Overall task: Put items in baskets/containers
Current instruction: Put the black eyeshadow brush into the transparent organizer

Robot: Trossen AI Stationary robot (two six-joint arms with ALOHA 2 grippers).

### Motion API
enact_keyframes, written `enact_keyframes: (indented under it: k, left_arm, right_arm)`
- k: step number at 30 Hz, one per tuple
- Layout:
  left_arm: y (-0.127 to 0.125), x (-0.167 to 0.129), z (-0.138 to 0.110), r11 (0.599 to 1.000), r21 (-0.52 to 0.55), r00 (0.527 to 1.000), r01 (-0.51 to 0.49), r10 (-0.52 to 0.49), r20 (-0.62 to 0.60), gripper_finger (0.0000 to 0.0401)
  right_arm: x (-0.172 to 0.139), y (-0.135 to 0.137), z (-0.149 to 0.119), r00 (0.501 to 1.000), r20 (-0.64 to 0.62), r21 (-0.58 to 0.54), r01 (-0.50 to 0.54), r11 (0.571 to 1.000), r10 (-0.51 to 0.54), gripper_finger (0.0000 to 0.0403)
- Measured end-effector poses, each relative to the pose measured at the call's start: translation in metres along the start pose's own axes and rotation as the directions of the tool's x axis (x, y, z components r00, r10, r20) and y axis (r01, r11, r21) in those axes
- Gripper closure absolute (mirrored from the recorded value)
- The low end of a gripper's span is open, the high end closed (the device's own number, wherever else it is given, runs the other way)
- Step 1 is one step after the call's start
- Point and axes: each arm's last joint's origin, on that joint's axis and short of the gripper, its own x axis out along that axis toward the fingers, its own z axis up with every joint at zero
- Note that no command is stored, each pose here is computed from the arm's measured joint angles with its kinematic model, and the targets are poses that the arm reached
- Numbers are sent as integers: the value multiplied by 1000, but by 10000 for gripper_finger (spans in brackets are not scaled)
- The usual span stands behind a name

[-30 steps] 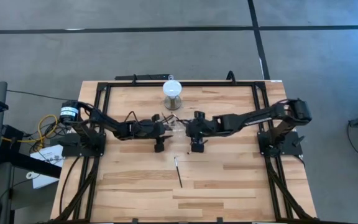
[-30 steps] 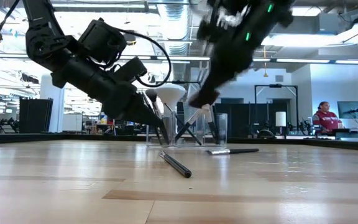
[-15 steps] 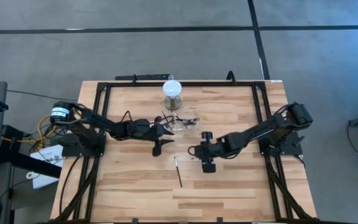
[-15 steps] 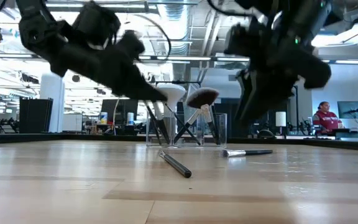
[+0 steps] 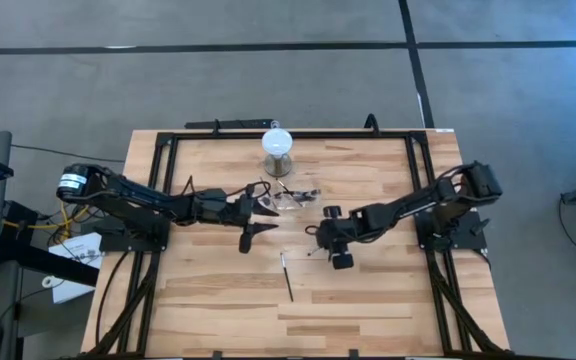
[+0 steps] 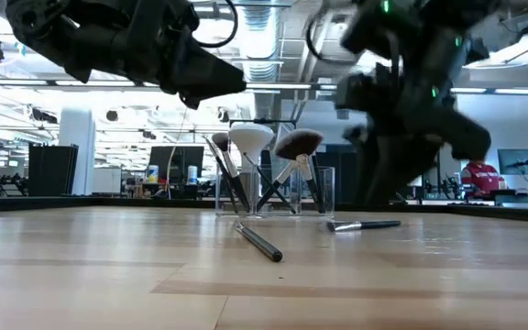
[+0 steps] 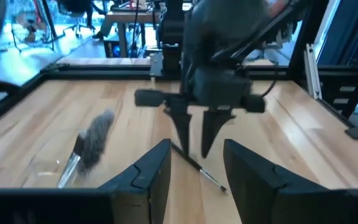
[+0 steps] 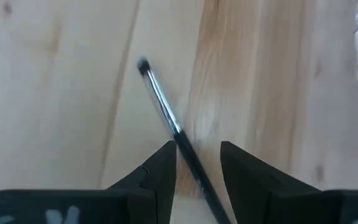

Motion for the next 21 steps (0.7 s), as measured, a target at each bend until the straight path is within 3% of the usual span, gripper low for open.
enact_keyframes:
  k: [6, 13, 21]
  left_arm:
    - [0, 1, -2, 999, -49, 1000, -1, 0, -9, 257]
    - [0, 1, -2, 999, -48, 1000, -1, 1, -7, 257]
    - [-5, 1, -1, 993, -120, 1000, 17, -18, -3, 257]
  right_arm:
    - [21, -9, -37, 989, 127, 57, -86, 995, 78, 285]
    - [37, -5, -77, 952, 303, 23, -57, 998, 48, 288]
    - [53, -3, -87, 902, 429, 13, -50, 999, 39, 329]
